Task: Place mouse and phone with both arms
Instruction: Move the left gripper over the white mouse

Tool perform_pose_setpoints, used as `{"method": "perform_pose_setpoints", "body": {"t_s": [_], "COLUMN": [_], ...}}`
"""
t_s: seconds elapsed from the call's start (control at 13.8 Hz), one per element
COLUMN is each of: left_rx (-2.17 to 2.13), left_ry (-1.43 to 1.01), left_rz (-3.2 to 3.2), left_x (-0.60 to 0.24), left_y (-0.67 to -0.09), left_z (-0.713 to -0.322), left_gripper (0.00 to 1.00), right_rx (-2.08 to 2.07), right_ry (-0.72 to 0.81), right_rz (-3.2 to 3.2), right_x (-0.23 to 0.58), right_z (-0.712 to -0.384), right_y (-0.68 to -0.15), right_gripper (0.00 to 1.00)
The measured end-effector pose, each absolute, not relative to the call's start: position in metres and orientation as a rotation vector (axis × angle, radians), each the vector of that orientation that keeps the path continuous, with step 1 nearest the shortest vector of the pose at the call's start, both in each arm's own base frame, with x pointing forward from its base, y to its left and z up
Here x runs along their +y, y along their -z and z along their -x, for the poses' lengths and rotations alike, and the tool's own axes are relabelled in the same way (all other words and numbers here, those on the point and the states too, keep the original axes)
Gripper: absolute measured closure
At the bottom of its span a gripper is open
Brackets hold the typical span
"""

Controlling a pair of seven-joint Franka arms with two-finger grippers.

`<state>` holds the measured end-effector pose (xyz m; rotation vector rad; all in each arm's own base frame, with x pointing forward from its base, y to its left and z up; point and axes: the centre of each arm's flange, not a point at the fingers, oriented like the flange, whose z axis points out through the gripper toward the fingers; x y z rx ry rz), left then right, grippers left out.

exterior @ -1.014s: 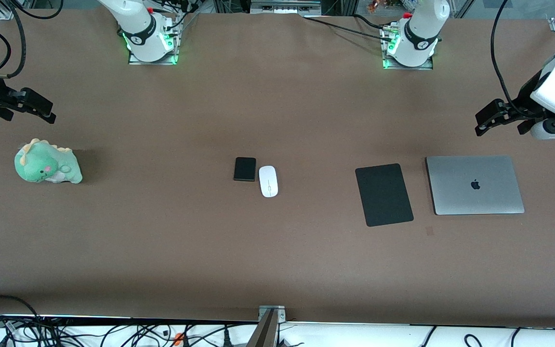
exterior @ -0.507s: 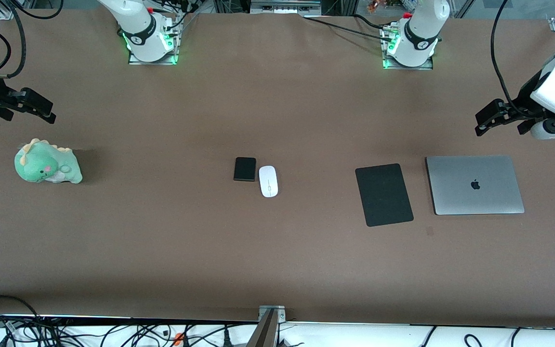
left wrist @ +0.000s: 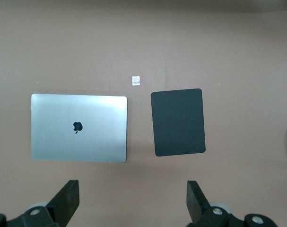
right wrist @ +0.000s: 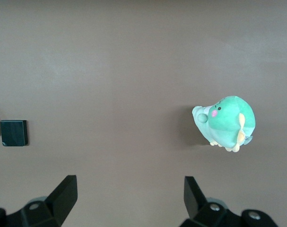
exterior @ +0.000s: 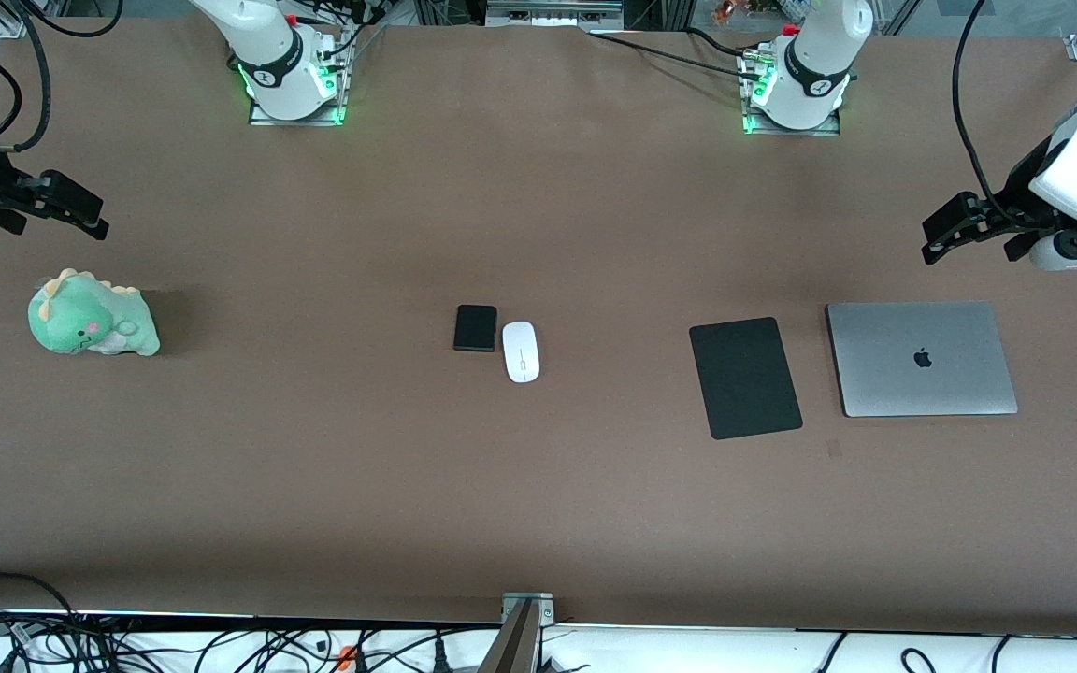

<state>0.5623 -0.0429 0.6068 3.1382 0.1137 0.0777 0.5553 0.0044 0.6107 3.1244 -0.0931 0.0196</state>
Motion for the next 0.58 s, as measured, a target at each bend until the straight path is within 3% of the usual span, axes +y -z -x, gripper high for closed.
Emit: {"method": "perform_pose_setpoints", "body": {"t_s": [0.58], "left_rx": [0.002], "left_ry": [-0.081], "left_rz": [-3.134], "left_x": [-0.083], "left_y": [-0.608], "left_z": [-0.560], "left_gripper": [0.00], "right_rx": [-0.093], "right_ry": [-0.019], "right_rz": [-3.124], "right_x": [0.004], "right_z": [-0.555], "right_y": [-0.611], "right_gripper": [0.00]}}
